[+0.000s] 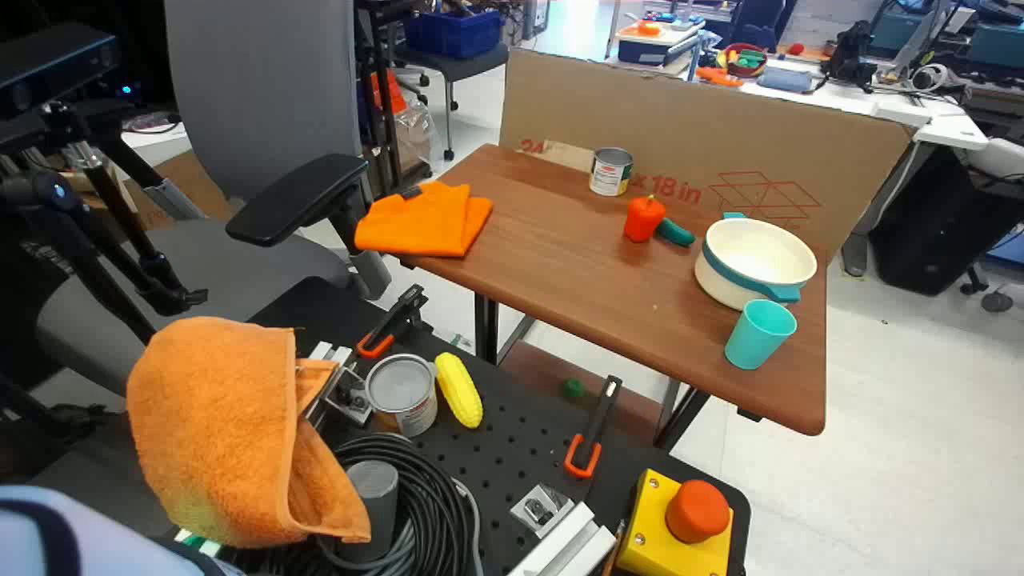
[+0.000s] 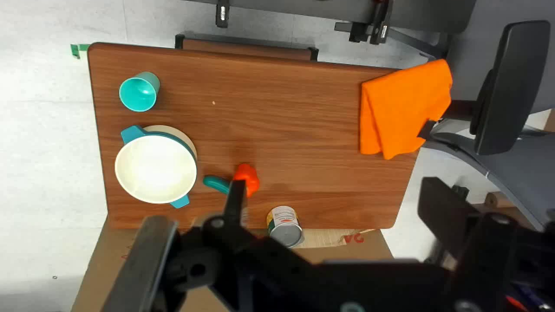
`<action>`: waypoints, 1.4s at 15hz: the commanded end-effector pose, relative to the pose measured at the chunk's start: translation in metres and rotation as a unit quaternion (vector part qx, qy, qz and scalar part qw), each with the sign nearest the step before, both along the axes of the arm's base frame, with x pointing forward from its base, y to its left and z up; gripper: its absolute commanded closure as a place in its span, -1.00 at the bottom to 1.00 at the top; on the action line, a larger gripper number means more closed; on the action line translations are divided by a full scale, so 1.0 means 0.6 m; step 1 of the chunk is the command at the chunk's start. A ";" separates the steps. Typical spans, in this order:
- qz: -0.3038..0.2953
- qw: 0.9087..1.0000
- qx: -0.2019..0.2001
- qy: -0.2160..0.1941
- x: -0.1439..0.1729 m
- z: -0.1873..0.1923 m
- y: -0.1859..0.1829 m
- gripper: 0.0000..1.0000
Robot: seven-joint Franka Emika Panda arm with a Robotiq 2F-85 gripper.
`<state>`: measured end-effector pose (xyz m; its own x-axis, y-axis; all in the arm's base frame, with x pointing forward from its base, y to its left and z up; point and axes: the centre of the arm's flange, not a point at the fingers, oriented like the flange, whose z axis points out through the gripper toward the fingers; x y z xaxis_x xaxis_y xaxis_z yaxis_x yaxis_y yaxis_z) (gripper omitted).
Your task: Put the blue cup in the pot
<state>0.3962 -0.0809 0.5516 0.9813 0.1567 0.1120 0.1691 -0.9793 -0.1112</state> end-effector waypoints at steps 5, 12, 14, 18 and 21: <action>0.000 1.000 0.000 0.000 0.000 0.000 0.000 -1.00; 0.000 1.000 0.000 0.000 0.000 0.000 0.000 -1.00; 0.000 1.000 0.000 0.000 0.000 0.000 0.000 -1.00; -0.021 1.000 -0.019 -0.008 0.042 -0.053 -0.033 -1.00; -0.043 0.998 -0.041 -0.012 0.089 -0.127 -0.070 -1.00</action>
